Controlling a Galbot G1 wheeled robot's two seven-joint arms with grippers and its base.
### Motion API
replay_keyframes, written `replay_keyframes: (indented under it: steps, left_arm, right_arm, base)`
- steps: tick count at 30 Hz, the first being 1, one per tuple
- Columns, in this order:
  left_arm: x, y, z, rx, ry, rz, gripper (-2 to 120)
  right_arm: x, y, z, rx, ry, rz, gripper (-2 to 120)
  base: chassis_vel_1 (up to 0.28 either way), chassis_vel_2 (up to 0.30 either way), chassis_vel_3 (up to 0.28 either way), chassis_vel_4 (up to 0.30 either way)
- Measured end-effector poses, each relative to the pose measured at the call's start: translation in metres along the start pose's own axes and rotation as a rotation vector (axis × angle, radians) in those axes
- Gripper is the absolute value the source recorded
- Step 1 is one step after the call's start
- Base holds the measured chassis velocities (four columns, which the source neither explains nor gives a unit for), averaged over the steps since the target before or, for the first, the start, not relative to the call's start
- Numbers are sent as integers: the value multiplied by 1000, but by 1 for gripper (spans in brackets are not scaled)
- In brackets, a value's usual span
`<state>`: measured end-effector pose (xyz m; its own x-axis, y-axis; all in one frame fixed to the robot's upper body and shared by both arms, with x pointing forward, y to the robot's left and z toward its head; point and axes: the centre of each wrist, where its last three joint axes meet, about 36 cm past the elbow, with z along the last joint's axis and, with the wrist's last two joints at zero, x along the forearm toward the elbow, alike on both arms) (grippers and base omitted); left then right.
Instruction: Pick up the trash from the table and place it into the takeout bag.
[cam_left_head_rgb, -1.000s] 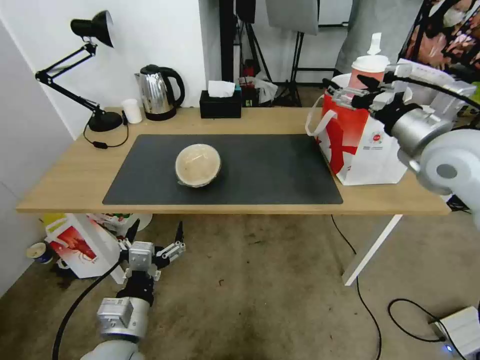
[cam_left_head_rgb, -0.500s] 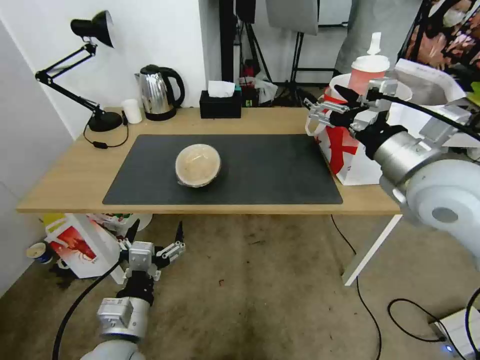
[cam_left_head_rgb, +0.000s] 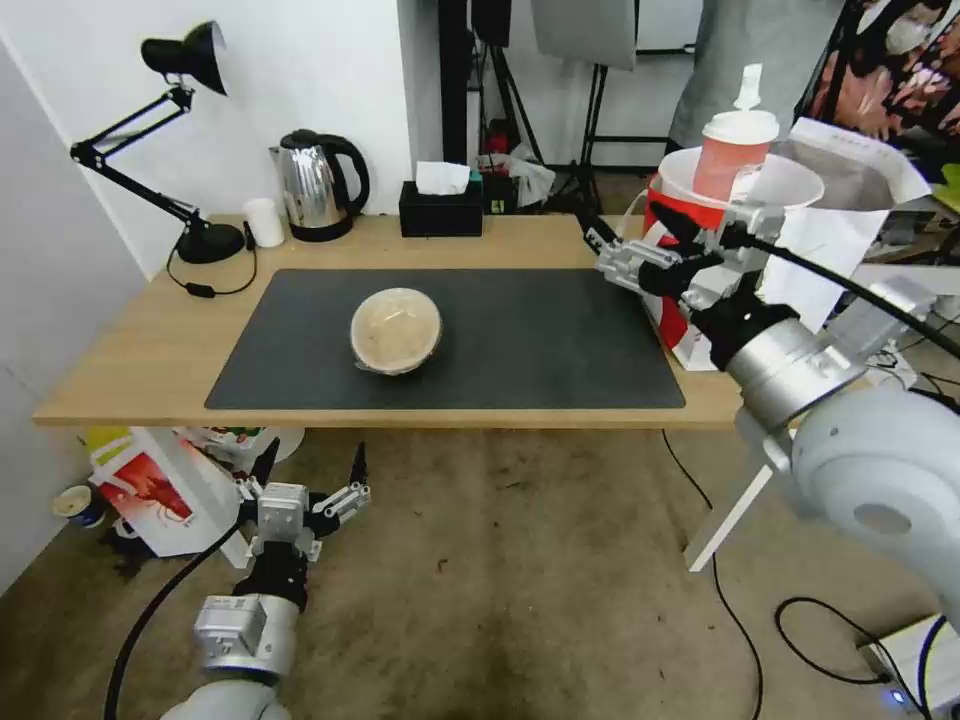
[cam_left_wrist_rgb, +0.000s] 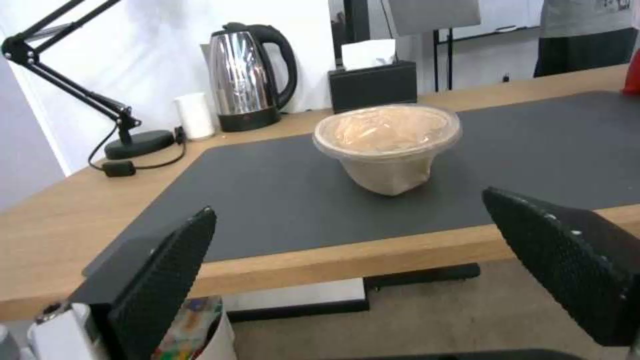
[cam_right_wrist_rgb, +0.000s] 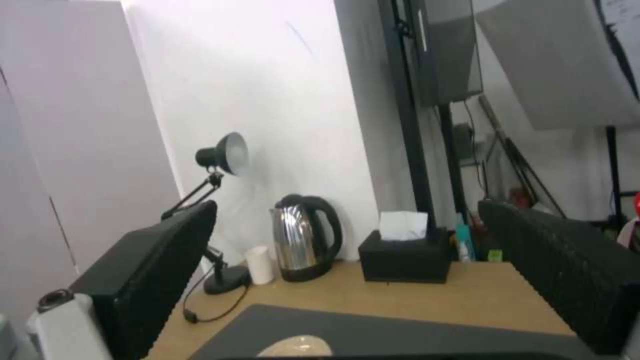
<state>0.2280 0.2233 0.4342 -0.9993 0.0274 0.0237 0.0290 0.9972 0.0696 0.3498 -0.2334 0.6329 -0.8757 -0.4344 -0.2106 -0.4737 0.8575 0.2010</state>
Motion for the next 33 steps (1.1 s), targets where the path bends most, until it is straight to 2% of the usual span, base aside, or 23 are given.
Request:
replay_keyframes:
  steps: [12,16,23,33]
  left_arm:
    - [0,0,0,0,0,0,100]
    - [0,0,0,0,0,0,100]
    - [0,0,0,0,0,0,100]
    - [0,0,0,0,0,0,100]
  right_arm:
    - [31,16,50,44,-65,82,100]
    - [39,19,58,80,-94,108,100]
    - [46,20,66,105,-112,121,100]
    - [68,11,96,211,-165,174,100]
  base:
    - [0,0,0,0]
    - [0,0,0,0]
    - [0,0,0,0]
    - [0,0,0,0]
